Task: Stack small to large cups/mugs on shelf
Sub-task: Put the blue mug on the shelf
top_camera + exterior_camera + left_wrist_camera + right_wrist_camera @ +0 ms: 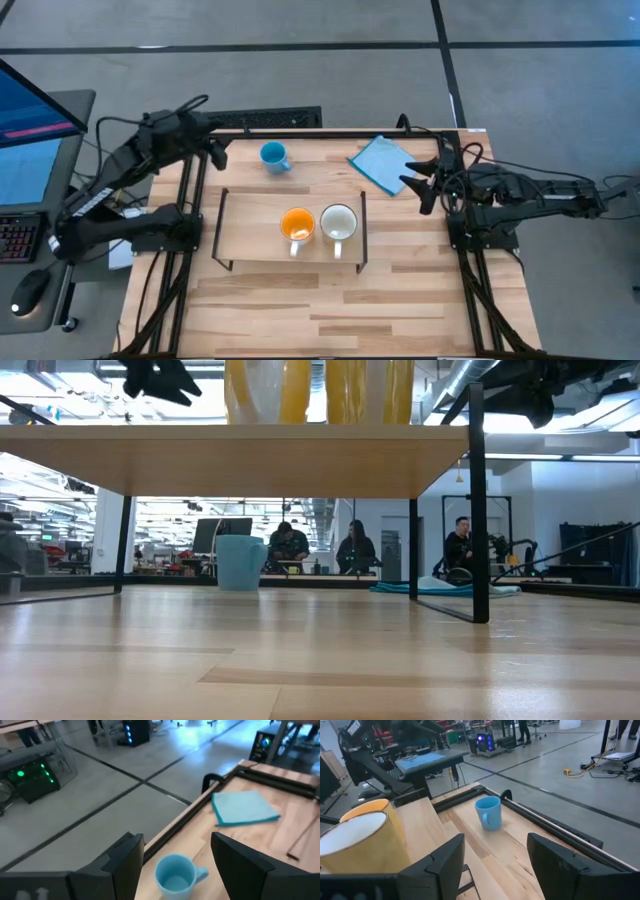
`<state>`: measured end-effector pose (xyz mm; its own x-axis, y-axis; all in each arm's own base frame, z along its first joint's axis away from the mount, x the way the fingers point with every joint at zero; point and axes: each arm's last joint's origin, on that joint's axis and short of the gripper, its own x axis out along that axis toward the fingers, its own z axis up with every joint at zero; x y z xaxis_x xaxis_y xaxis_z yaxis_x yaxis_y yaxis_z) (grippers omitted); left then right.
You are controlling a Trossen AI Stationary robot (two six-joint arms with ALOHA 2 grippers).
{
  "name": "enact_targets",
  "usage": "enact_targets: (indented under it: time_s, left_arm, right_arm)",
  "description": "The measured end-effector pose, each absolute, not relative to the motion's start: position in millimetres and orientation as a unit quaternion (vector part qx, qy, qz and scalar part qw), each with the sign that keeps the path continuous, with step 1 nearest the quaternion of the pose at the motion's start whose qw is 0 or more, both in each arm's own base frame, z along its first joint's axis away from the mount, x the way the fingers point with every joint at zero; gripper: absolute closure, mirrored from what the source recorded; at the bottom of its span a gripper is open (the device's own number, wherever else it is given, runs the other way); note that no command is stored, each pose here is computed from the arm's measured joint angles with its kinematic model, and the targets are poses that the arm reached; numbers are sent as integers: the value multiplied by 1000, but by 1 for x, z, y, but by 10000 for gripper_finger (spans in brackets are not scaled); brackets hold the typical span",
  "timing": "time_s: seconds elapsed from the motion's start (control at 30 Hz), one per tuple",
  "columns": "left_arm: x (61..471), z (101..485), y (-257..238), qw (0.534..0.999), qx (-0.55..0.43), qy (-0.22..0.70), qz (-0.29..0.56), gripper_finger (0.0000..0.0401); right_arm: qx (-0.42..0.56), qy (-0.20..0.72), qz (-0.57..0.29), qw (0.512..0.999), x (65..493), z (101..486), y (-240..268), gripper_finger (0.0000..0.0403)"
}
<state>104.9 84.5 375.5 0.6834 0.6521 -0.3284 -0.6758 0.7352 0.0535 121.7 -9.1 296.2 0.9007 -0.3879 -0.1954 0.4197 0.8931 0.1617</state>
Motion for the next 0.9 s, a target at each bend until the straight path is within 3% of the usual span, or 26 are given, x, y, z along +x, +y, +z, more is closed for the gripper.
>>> enact_targets:
  time_s: [0.33, 0.63, 0.9]
  left_arm:
    - [111, 342, 138, 900, -110, 191, 376, 177]
    - [125, 319, 192, 907, -185, 175, 336, 177]
    - [137, 296, 211, 885, -259, 196, 333, 177]
  right_arm:
    - [97, 107, -211, 967, 133, 290, -9, 163]
    - [95, 118, -213, 965, 138, 287, -9, 163]
    - [96, 114, -212, 966, 137, 288, -9, 163]
